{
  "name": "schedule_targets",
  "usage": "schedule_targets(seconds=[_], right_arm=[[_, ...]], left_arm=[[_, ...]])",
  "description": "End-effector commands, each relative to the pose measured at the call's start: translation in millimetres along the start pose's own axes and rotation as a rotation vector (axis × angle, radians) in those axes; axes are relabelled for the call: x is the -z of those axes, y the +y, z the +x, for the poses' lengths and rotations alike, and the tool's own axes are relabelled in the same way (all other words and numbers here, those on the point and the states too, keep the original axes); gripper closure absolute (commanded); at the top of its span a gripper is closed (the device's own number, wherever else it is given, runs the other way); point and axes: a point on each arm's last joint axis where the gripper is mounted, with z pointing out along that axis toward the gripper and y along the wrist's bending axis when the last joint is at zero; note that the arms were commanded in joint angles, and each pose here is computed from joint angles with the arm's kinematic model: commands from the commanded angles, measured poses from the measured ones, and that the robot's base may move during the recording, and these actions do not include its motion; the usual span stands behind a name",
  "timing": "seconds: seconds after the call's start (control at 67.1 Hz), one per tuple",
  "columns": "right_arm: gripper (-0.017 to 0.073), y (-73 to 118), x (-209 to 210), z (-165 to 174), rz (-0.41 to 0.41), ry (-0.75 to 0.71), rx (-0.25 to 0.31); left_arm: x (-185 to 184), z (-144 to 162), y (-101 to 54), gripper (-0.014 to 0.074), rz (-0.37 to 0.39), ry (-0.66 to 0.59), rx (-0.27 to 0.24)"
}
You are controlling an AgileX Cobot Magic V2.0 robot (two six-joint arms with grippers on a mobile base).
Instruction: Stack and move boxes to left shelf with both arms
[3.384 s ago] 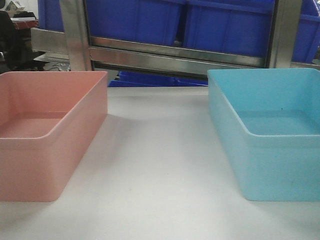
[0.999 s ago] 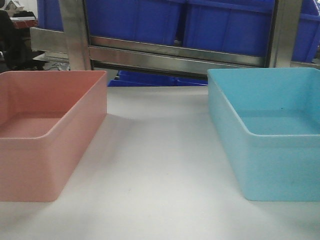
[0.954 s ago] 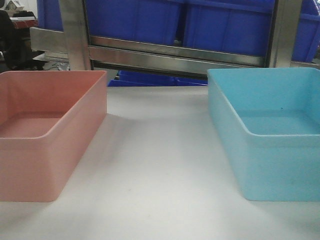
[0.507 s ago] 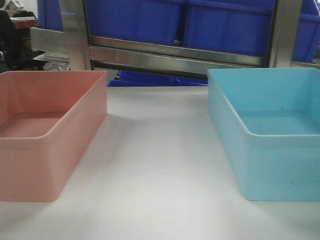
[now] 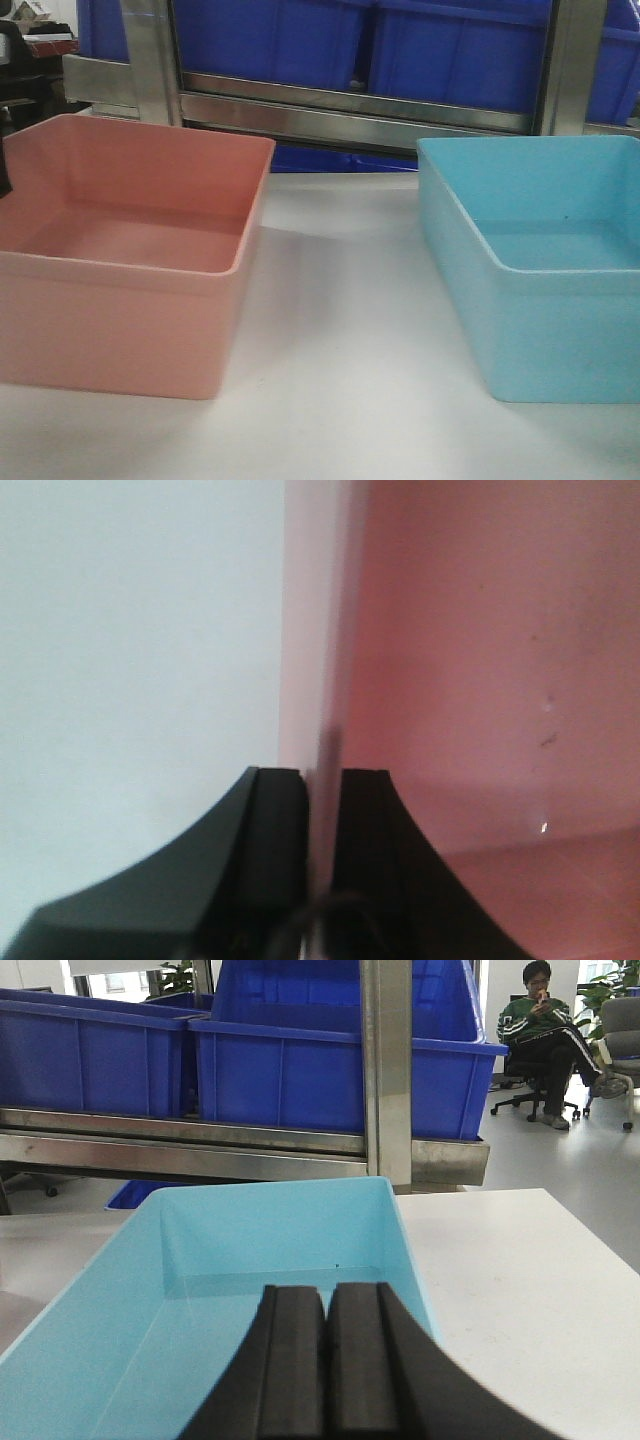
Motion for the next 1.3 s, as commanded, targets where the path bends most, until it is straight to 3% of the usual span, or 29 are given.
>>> schedule_targets(seconds=[0.0,0.403,0.537,0.596,0.656,0.76,1.073,1.163,1.282], right_arm=[[0.0503,1.7,0.8,-9.5,-0.017,-0.098,0.025],[0.0503,1.7,0.8,-9.5,-0.017,-0.098,0.025],[0.0503,1.7,0.8,-9.5,-0.017,-0.098,0.025],[0.0503,1.7,0.8,-9.5,-0.017,-0.098,0.025],[0.0503,1.7,0.8,-9.5,-0.017,-0.098,0.025],[0.0503,1.7,0.8,-9.5,-0.017,-0.098,0.025],[0.0503,1.7,0.8,-9.5,-0.017,-0.098,0.025],[0.0503,1.7,0.8,-9.5,-0.017,-0.098,0.025],[0.0503,1.7,0.8,-9.5,-0.017,-0.098,0.025]], left_arm=[[37.3,8.3,-32.4,0.0604,0.089,-0.047,0.017],[11.9,28.5,-134.8,0.0604,0.193,-0.08,0.008],[1.8,36.1,-154.1,0.0604,0.209,-0.106,-0.028],[-1.0,38.3,-160.7,0.0604,0.219,-0.116,-0.015],[-2.9,40.2,-164.9,0.0605,0.222,-0.107,0.001],[-6.9,42.8,-171.4,0.0605,0.219,-0.1,-0.018],[-16.4,41.9,-171.5,0.0589,0.208,-0.079,-0.03],[-14.7,43.1,-171.2,0.0477,0.206,-0.074,-0.046],[-5.0,45.6,-170.7,0.0217,0.208,-0.084,-0.053]])
